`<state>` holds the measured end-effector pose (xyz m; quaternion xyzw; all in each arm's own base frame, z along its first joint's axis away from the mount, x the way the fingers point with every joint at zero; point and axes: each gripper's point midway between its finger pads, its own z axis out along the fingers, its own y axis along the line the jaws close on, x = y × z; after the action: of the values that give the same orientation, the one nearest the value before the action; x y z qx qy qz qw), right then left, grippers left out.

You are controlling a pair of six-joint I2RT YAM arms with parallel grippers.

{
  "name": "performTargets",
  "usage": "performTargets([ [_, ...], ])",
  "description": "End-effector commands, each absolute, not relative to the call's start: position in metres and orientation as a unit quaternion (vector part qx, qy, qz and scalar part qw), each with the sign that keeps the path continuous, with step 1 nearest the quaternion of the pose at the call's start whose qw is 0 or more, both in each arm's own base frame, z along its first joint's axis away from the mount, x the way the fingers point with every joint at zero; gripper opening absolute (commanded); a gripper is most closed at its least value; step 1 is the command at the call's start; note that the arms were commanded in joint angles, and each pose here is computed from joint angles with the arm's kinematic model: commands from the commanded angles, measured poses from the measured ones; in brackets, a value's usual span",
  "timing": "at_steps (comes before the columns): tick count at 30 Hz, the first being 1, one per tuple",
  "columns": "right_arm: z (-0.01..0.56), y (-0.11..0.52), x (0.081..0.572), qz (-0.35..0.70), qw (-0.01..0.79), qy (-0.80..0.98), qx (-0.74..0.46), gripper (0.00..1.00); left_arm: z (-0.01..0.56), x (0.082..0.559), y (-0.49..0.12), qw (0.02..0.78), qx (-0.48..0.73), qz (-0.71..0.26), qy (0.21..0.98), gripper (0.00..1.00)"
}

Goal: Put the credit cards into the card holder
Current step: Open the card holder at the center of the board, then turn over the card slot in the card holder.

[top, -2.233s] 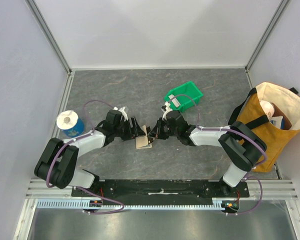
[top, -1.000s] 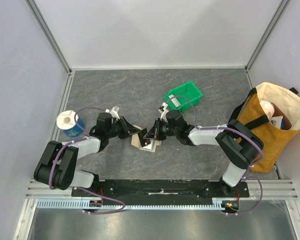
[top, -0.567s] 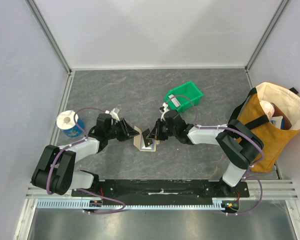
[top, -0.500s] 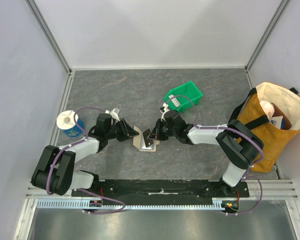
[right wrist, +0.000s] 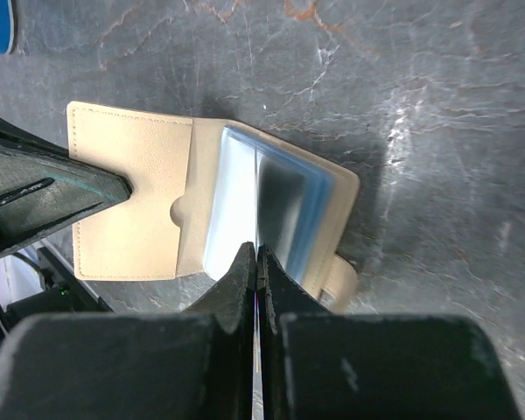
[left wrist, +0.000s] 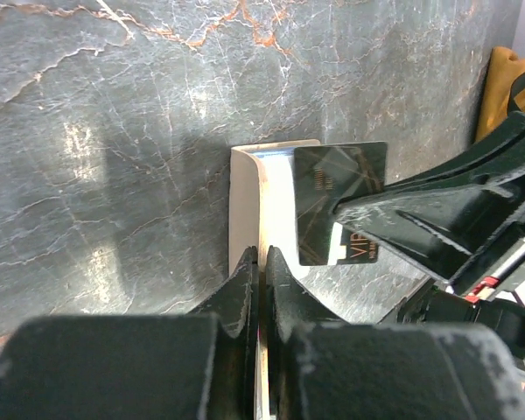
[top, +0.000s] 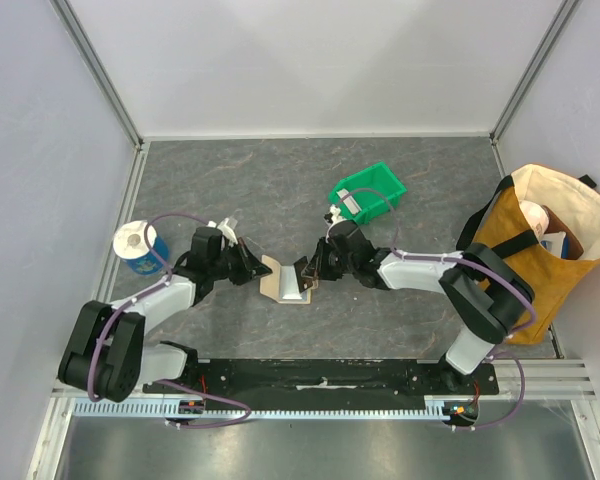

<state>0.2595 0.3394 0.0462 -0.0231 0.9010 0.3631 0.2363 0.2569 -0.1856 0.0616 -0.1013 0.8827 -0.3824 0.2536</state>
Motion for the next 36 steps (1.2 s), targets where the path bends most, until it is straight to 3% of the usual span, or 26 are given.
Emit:
performTargets([
  [1, 0.068, 0.319, 0.274, 0.324, 0.3, 0.897, -0.013, 0.0, 0.071, 0.262, -0.178, 0.286, -0.104, -0.364, 0.88, 0.02],
  [36, 0.044, 0.302, 0.267, 0.288, 0.286, 0.914, -0.001, 0.0, 0.052, 0.251, -0.166, 0.29, -0.157, -0.318, 0.889, 0.02],
])
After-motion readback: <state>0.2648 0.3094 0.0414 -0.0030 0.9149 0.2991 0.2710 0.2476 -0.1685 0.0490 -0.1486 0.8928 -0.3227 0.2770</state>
